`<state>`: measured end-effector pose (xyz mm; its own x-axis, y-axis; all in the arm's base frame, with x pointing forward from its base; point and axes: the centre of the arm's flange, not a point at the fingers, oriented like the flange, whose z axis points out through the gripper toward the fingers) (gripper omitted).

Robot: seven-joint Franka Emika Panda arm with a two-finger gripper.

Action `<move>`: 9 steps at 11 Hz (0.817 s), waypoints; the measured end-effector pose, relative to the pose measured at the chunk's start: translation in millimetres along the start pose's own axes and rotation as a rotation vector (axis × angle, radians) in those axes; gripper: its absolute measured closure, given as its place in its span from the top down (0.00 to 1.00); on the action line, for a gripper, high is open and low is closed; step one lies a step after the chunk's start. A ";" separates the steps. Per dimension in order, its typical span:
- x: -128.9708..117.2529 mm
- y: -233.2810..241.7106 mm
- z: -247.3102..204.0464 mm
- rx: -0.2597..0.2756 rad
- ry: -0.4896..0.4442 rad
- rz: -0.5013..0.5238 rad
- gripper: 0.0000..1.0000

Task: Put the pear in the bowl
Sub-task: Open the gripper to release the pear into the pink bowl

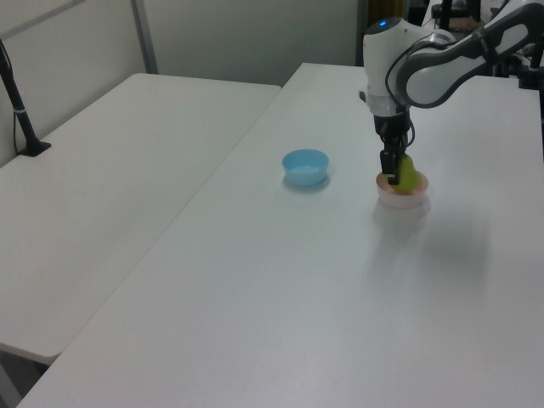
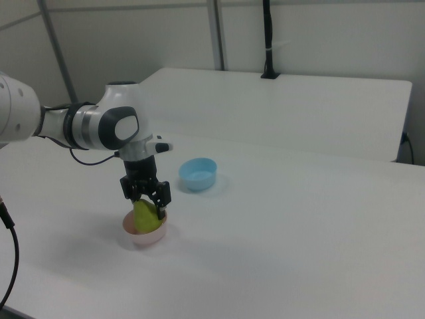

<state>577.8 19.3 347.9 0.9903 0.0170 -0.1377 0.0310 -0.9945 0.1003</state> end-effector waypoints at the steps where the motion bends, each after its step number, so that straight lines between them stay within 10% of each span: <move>1: -0.1 -0.3 3.0 0.000 -0.005 -0.001 0.74; 5: -0.2 -11.1 6.7 -0.003 -0.012 0.000 1.00; 9: 1.8 -12.4 -10.5 -0.002 0.011 0.007 1.00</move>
<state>580.7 32.7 356.8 0.9920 0.0117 -0.1258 0.0248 -0.9943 0.1035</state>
